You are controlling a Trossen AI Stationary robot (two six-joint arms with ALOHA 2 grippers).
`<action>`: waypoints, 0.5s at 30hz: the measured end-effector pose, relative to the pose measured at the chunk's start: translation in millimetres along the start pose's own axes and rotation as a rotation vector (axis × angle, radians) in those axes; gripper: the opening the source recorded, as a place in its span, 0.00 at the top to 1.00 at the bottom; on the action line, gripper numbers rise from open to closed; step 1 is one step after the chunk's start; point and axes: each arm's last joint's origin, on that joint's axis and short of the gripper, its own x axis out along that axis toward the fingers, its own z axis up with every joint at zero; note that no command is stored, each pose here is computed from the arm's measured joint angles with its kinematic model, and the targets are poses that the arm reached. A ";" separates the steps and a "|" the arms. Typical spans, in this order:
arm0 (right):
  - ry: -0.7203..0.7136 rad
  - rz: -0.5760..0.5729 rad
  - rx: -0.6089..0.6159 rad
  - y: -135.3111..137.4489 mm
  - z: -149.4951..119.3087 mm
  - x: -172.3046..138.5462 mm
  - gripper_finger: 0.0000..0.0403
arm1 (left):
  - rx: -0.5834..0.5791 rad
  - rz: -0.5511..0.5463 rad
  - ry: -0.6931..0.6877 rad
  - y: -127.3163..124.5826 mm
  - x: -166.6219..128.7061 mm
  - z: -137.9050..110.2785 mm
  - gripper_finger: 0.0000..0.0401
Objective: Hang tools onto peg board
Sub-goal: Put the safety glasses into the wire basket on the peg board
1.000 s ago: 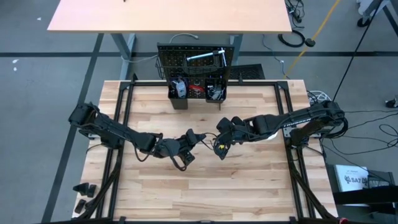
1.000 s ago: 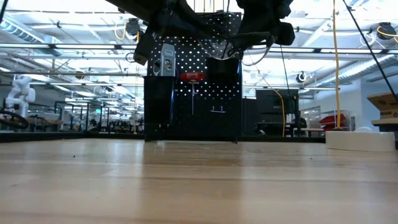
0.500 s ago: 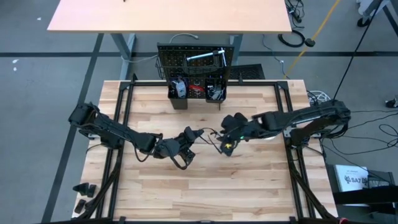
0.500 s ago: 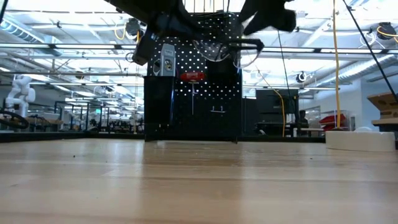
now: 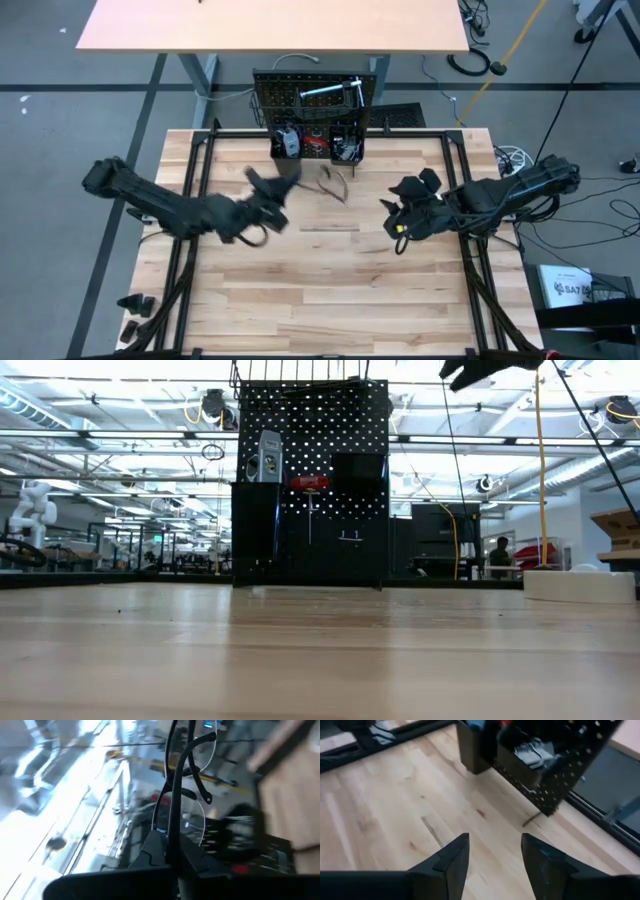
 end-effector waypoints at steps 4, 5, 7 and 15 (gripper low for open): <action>0.026 -0.023 0.002 0.0 -13.4 7.5 0.58 | -0.041 0.124 0.016 42.7 -7.6 -20.5 1.00; 0.031 -0.029 0.004 -0.1 -17.3 10.3 0.58 | -0.042 0.142 0.016 51.6 -7.9 -25.2 1.00; 0.044 -0.042 0.004 -0.7 -25.1 15.7 0.58 | -0.045 0.170 0.009 73.1 -6.1 -33.8 1.00; 0.049 -0.050 0.040 -0.5 -35.8 24.9 0.58 | 0.104 0.195 0.013 143.3 20.9 -56.6 1.00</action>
